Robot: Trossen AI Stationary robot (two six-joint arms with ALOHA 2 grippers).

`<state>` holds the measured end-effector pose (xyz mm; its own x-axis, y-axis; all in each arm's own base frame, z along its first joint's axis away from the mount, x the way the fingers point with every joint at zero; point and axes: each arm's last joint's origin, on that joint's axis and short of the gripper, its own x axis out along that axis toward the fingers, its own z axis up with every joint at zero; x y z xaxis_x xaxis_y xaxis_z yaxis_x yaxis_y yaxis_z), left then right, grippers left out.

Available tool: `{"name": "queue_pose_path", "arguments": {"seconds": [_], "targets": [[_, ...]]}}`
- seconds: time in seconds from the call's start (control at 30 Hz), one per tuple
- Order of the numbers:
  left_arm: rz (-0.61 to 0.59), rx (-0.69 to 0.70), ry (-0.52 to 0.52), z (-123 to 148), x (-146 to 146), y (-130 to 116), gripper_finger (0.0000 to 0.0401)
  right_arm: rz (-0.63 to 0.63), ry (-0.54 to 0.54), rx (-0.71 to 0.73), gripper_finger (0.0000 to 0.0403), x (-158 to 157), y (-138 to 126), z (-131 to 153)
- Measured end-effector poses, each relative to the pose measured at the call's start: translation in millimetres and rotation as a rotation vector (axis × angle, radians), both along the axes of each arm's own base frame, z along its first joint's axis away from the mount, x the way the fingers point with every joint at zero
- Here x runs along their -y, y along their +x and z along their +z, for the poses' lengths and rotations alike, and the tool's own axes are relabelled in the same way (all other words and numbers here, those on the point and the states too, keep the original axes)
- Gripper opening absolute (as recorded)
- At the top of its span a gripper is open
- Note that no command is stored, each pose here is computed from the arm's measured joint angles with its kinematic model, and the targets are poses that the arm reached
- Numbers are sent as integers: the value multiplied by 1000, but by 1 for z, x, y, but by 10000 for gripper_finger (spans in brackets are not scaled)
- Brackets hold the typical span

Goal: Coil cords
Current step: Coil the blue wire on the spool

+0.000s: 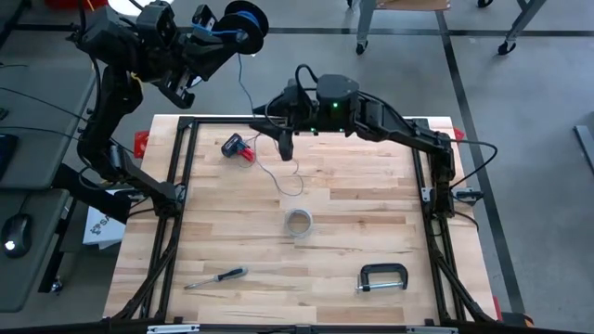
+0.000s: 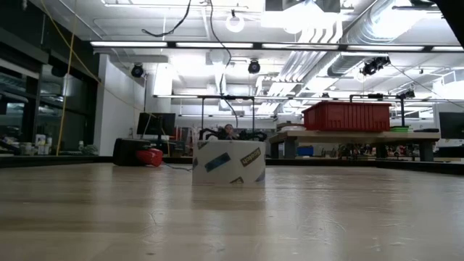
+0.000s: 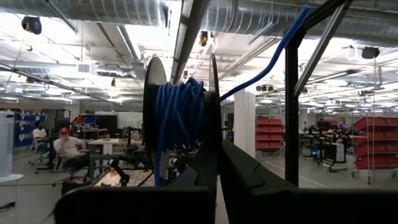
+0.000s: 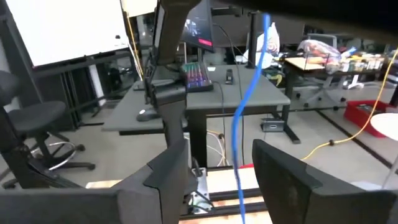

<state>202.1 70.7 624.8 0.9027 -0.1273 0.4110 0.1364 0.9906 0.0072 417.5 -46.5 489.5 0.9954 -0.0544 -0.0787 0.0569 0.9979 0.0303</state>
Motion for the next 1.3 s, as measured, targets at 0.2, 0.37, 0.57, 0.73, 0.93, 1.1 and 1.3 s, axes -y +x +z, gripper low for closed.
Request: {"name": "queue_pose_path", "arguments": {"seconds": [0.2, 0.37, 0.57, 0.73, 0.93, 1.1, 1.3], "targets": [[1, 0, 0, 0, 0, 0, 1, 30, 2, 0, 163, -1, 0, 0], [4, 1, -1, 0, 0, 0, 1, 51, 2, 11, 148, -5, 4, -2], [5, 7, 1, 1, 0, 0, 1, 61, 3, 10, 147, -8, 14, -9], [4, 7, 0, 1, 0, 0, 1, 30, 1, 2, 146, -7, 15, -12], [-2, 5, -14, 1, 0, 0, 1, 46, 1, 8, 128, -10, 14, -10], [-3, 6, -14, 1, 0, 0, 1, 49, 2, 4, 89, -11, 13, -10], [-8, 4, -21, 1, 0, 0, 1, 27, 0, 0, 83, -10, 12, -8]]}}
